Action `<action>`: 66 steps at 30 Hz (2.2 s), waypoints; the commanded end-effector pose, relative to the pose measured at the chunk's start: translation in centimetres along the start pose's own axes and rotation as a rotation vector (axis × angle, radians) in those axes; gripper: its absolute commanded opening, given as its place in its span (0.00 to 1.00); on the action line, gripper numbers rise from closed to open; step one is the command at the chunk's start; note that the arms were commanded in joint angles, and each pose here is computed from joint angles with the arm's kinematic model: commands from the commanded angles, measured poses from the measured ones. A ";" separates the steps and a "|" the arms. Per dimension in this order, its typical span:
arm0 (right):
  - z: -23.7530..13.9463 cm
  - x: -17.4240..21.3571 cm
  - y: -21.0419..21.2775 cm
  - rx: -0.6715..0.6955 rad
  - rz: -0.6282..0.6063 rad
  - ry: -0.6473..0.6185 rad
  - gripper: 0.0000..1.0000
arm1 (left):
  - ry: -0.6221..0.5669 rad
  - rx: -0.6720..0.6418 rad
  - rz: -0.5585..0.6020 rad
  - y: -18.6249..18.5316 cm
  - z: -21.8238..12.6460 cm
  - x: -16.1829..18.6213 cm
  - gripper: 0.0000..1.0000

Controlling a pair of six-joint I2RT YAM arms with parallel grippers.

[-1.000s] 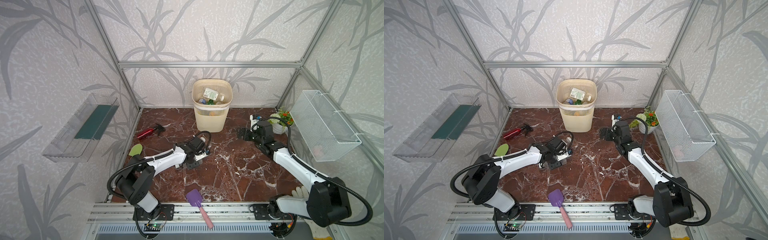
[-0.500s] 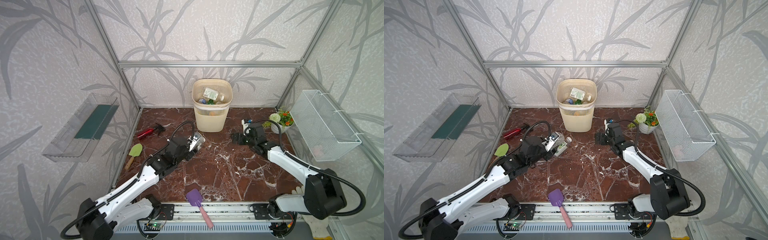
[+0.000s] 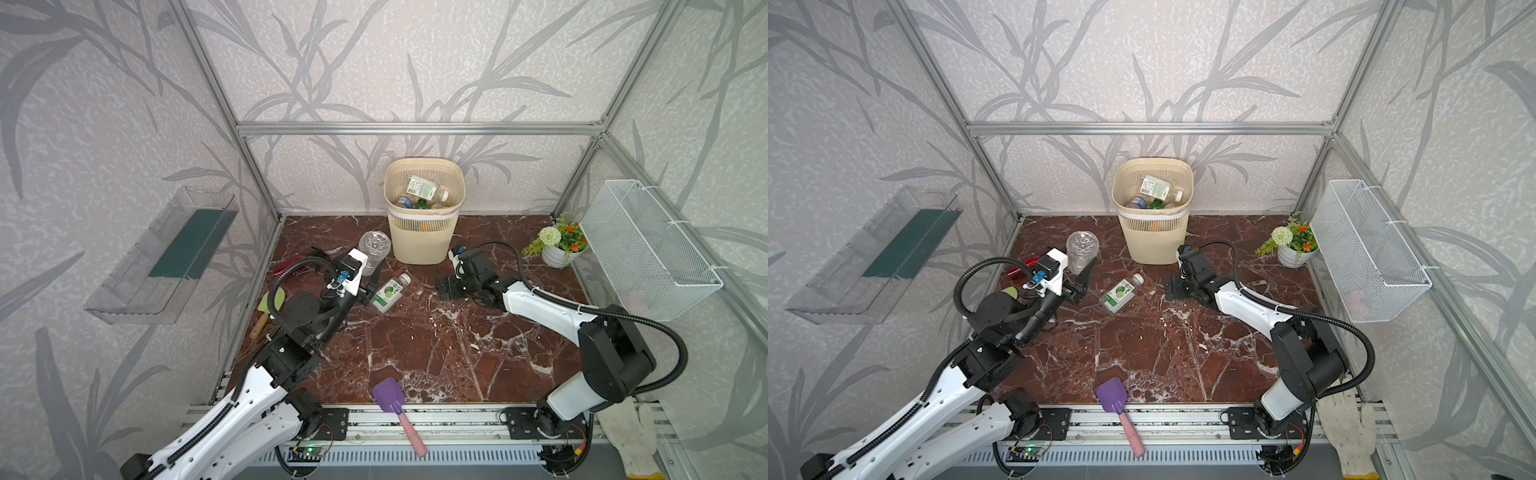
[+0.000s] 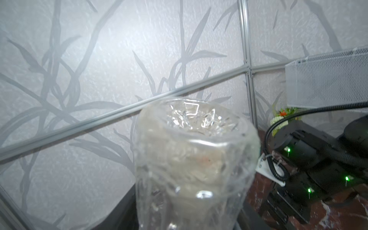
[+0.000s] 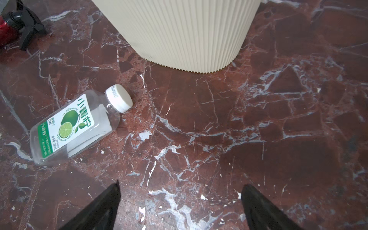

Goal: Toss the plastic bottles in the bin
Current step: 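Lift the crumpled bottle over the bin with the left gripper while the right arm advances, then open the left gripper to drop the crumpled bottle into the bin, then draw the left arm back while the right gripper moves over the lime-label bottle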

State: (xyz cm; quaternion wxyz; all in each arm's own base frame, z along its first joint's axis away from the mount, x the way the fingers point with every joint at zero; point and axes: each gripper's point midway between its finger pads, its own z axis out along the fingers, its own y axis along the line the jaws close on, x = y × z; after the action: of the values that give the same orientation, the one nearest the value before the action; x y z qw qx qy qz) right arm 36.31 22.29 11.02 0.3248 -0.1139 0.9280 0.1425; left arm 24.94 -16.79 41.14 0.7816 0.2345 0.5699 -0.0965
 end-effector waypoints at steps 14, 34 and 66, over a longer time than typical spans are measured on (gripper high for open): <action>-2.3 0.7 -0.7 0.096 -0.009 -0.010 0.95 | -0.582 0.134 0.175 -1.0 1.6 -17.9 0.61; -2.8 1.6 -1.2 0.100 -0.011 -0.068 0.95 | -0.022 0.005 -0.089 3.7 22.6 -9.7 0.99; 0.9 -1.6 7.7 -0.011 0.411 -0.060 0.92 | 0.523 -0.443 -0.175 12.4 1.4 11.3 0.98</action>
State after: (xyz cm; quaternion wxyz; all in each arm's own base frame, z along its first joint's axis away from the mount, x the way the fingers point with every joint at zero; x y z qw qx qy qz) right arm 36.19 29.59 13.38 0.3334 0.0289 0.9165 0.2192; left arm 35.26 -5.18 32.75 0.6138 0.0426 0.7868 0.0496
